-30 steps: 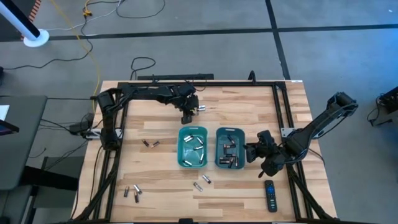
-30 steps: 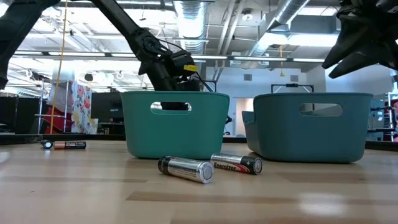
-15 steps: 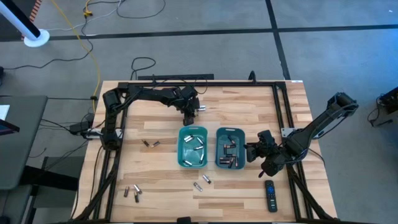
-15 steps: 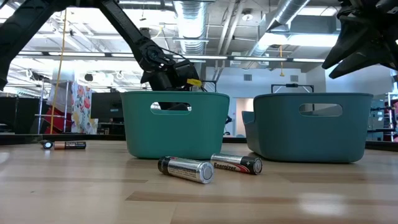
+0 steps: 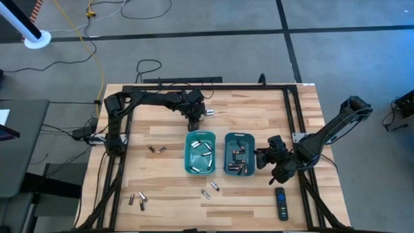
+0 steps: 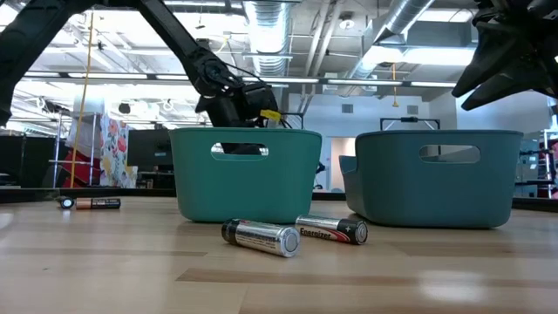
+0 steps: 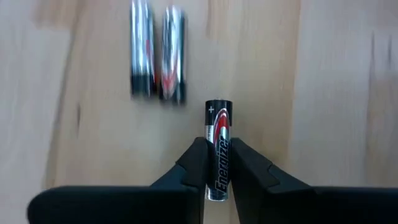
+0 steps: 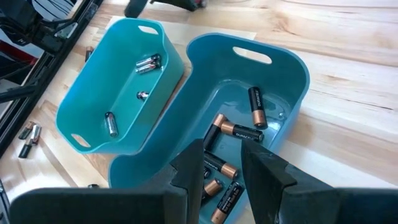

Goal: Sort batteries
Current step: Put the silver battery into the green bin

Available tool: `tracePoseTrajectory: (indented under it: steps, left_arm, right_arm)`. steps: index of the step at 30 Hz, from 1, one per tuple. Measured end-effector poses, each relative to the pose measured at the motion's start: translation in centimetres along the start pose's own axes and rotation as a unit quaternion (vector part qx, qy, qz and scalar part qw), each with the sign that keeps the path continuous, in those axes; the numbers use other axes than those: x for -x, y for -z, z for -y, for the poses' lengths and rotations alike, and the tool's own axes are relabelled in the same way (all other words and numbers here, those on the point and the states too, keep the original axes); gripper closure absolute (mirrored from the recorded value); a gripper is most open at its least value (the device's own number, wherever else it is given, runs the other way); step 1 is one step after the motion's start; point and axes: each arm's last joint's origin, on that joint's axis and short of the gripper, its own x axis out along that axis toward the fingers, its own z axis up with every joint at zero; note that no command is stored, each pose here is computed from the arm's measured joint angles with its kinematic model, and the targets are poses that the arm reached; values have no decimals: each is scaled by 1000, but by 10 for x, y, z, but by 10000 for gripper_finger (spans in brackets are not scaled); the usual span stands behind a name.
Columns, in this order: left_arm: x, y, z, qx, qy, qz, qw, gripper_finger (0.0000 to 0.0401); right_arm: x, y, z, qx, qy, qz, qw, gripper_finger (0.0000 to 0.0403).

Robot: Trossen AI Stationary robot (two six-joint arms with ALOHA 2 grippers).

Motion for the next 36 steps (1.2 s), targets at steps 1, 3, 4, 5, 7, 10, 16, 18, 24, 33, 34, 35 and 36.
tracePoseTrajectory:
  steps: [1, 3, 4, 5, 7, 10, 16, 18, 24, 33, 34, 35, 36]
  left_arm:
    - [4, 1, 1, 0, 1, -5, 1000, 360]
    - [14, 0, 4, 0, 1, -11, 1000, 360]
    - [20, -2, 6, 0, -4, -7, 1000, 360]
    - [27, -4, 7, 1, -7, -4, 1000, 360]
    - [42, -7, 11, 5, -8, 5, 1000, 360]
    - [66, -15, 17, 10, -16, 41, 999, 360]
    - [114, -27, 41, 26, -23, 101, 994, 360]
    - [125, -28, 53, 27, -23, 107, 994, 360]
    - [131, -32, 100, 20, -18, 102, 994, 360]
    - [122, -34, 149, 59, -17, 96, 994, 360]
    - [120, -33, 151, 66, -17, 91, 994, 360]
    - [116, -34, 154, 73, -15, 93, 993, 360]
    - [115, -35, 156, 81, -13, 97, 992, 360]
  right_arm:
    - [0, 0, 0, 1, 1, 0, 1000, 280]
    - [0, 0, 0, 1, 1, 0, 1000, 280]
    - [0, 0, 0, 3, 1, 0, 1000, 280]
    - [0, 0, 0, 7, 1, 0, 1000, 280]
    - [0, 0, 0, 13, 1, 0, 1000, 280]
    - [0, 0, 0, 21, 0, 0, 1000, 280]
    - [0, 0, 0, 38, -1, 0, 999, 280]
    - [1, 1, 0, 51, -3, -2, 999, 280]
    - [5, 6, 0, 98, -12, -27, 995, 280]
    - [15, 17, 1, 168, -35, -64, 983, 280]
    - [16, 18, 1, 175, -38, -66, 982, 280]
    - [18, 20, 1, 179, -42, -68, 981, 280]
    - [19, 21, 2, 184, -45, -71, 979, 280]
